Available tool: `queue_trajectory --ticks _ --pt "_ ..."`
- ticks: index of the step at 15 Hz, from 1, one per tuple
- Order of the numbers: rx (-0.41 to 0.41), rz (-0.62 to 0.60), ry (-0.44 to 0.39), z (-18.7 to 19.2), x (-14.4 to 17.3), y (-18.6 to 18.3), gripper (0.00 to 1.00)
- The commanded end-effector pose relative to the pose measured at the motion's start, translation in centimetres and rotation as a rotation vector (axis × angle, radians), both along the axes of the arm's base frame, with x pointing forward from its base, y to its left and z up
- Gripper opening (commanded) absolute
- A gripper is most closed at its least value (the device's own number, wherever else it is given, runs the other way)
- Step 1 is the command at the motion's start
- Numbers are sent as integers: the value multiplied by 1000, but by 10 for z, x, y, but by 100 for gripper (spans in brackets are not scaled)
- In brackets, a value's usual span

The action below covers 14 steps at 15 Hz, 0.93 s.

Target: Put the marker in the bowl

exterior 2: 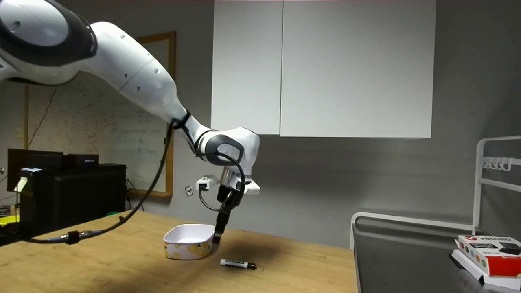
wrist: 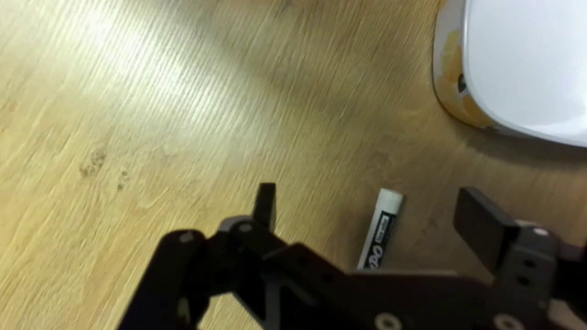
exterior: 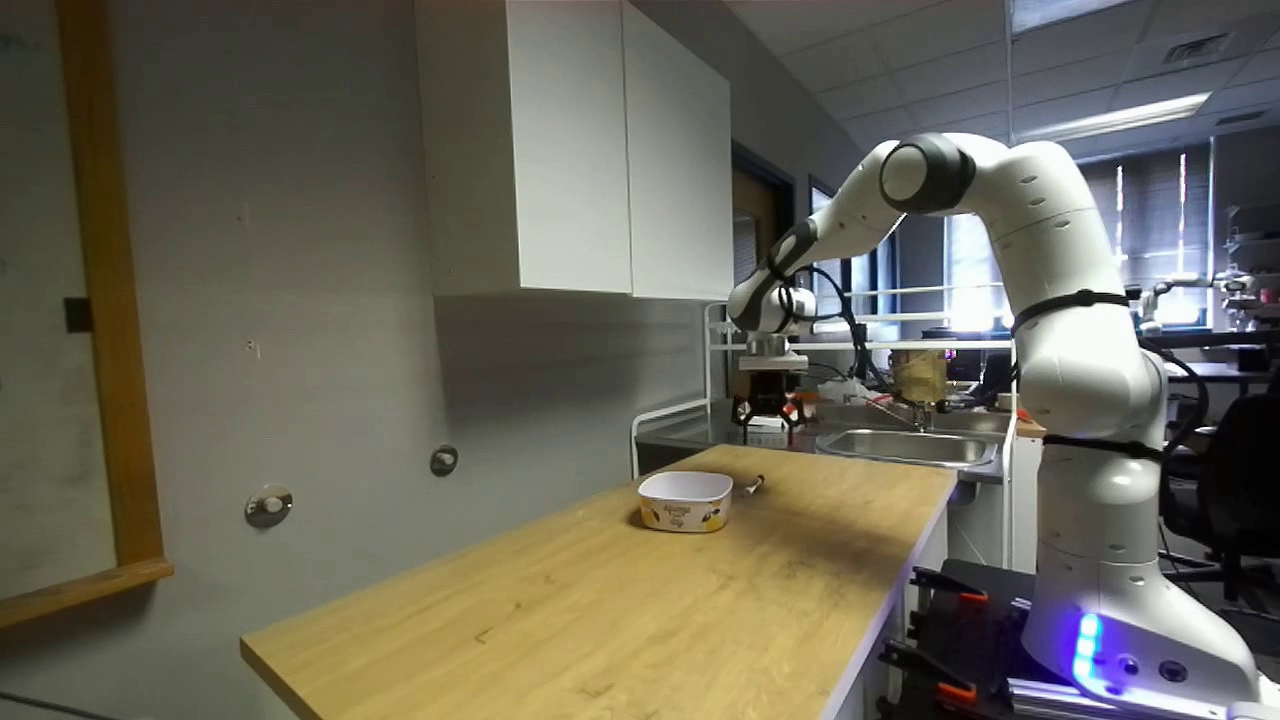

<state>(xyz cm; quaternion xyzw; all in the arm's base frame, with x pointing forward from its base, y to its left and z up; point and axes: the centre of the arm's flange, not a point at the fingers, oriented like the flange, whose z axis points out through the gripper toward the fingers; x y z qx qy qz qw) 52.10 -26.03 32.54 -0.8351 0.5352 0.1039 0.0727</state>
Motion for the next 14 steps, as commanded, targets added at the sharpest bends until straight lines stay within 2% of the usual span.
queue_trajectory --ticks 1,6,13,14 --pt "9 -39 88 -47 45 -5 100" --pt "-7 -51 160 -91 64 -11 100" --pt "-16 -65 174 -108 72 -36 100" --pt "-18 -69 175 -109 72 -38 75"
